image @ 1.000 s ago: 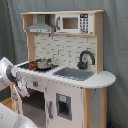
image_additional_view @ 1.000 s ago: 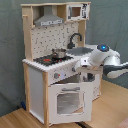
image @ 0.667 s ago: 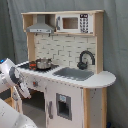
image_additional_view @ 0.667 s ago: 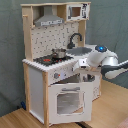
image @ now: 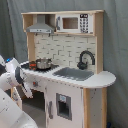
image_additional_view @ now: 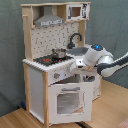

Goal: Play with the kitchen

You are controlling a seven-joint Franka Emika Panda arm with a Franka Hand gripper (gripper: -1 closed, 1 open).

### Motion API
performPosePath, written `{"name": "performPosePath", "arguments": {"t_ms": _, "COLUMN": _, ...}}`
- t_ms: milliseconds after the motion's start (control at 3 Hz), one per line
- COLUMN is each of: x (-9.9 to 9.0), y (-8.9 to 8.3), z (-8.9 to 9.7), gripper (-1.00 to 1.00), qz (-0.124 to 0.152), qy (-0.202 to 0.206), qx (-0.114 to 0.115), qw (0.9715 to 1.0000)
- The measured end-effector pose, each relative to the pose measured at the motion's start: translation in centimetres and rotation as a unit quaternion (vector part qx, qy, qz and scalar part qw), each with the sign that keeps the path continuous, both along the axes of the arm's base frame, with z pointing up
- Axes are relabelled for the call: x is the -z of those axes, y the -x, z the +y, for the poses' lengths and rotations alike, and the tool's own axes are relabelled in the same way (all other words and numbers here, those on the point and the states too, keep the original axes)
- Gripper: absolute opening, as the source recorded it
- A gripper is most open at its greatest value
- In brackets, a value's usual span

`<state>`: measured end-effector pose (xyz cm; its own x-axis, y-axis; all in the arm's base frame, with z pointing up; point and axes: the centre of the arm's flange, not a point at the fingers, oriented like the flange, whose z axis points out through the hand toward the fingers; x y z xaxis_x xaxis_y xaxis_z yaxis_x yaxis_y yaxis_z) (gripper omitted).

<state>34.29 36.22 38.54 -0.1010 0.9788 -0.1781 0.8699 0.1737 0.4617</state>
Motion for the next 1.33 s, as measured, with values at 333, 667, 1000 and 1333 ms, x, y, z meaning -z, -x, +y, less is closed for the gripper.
{"name": "performPosePath", "arguments": {"t_ms": 333, "x": 0.6, "y": -0.6, "z": 0.9, "gripper": 1.00, "qz": 0.014, "qy": -0.009, "qx": -0.009, "qw": 0.9998}}
{"name": "performPosePath", "arguments": {"t_ms": 667, "x": 0.6, "y": -0.8, "z": 0.9, "gripper": -1.00, "qz": 0.015, "qy": -0.010, "qx": -0.009, "qw": 0.9998}}
{"name": "performPosePath", "arguments": {"t_ms": 1000, "x": 1.1, "y": -2.1, "z": 0.5, "gripper": -1.00, "qz": 0.033, "qy": -0.010, "qx": -0.020, "qw": 0.9992}}
{"name": "performPosePath", "arguments": {"t_ms": 1333, "x": 3.4, "y": -0.9, "z": 1.9, "gripper": -1.00, "qz": 0.062, "qy": -0.006, "qx": -0.040, "qw": 0.9972}}
